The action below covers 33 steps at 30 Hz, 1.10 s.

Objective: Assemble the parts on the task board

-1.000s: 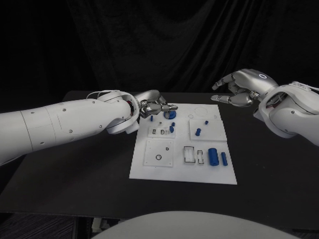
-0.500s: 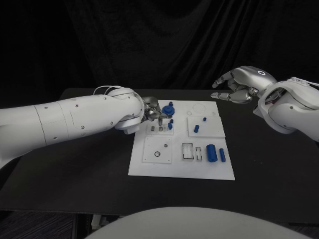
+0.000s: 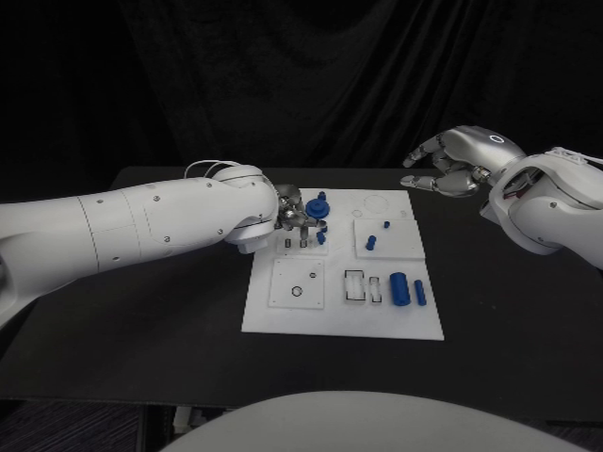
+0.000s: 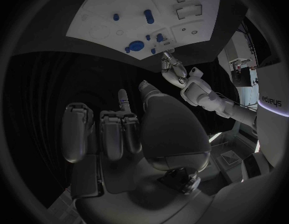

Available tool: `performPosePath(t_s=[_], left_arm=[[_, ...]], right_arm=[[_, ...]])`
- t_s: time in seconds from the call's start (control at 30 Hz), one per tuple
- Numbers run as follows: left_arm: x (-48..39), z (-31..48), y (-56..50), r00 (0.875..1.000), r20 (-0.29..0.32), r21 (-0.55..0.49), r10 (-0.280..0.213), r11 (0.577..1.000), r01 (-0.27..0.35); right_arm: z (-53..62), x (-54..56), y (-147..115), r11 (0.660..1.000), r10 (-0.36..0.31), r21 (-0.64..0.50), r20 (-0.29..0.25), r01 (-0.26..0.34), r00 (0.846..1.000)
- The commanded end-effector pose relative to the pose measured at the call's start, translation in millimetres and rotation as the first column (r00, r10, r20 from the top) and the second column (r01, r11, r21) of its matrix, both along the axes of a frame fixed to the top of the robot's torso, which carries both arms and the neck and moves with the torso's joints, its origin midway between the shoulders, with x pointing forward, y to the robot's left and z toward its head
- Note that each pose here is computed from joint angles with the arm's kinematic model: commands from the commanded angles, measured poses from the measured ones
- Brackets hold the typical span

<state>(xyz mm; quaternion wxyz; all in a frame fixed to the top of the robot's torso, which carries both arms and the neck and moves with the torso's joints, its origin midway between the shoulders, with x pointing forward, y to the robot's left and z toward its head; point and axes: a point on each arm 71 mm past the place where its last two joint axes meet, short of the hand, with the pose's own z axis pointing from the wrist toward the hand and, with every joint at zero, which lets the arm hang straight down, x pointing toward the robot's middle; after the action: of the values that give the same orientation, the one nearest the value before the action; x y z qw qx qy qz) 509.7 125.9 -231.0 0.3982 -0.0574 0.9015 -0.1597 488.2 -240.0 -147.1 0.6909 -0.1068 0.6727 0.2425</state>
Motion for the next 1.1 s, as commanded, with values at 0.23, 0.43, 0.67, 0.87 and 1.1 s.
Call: performPosePath(t_s=[0.23, 0.43, 0.67, 0.87, 1.1], left_arm=[[6.1, 2.5, -7.6, 0.999, 0.034, -0.017, 0.004, 1.0, -0.003], [9.5, 2.2, -10.2, 0.999, 0.039, -0.015, 0.007, 1.0, -0.007], [12.4, 1.1, -15.4, 0.999, 0.034, -0.006, 0.002, 1.0, -0.002], [13.8, -0.2, -19.5, 1.0, 0.027, 0.002, -0.003, 1.0, 0.003], [14.4, -2.2, -23.8, 1.0, 0.014, 0.015, -0.01, 1.0, 0.01]], right_arm=[[-2.3, 0.6, -3, 1.0, -0.025, -0.002, -0.007, 0.025, 1.0], [-3.1, 0.6, -3, 1.0, -0.025, -0.004, -0.012, 0.025, 1.0], [-3.8, 1.4, -2, 1.0, -0.025, -0.007, -0.015, 0.025, 1.0], [-4.7, 1.5, 0, 1.0, -0.021, -0.009, -0.019, 0.021, 1.0], [-5.7, 1.8, -1, 1.0, -0.021, -0.01, -0.021, 0.021, 1.0]])
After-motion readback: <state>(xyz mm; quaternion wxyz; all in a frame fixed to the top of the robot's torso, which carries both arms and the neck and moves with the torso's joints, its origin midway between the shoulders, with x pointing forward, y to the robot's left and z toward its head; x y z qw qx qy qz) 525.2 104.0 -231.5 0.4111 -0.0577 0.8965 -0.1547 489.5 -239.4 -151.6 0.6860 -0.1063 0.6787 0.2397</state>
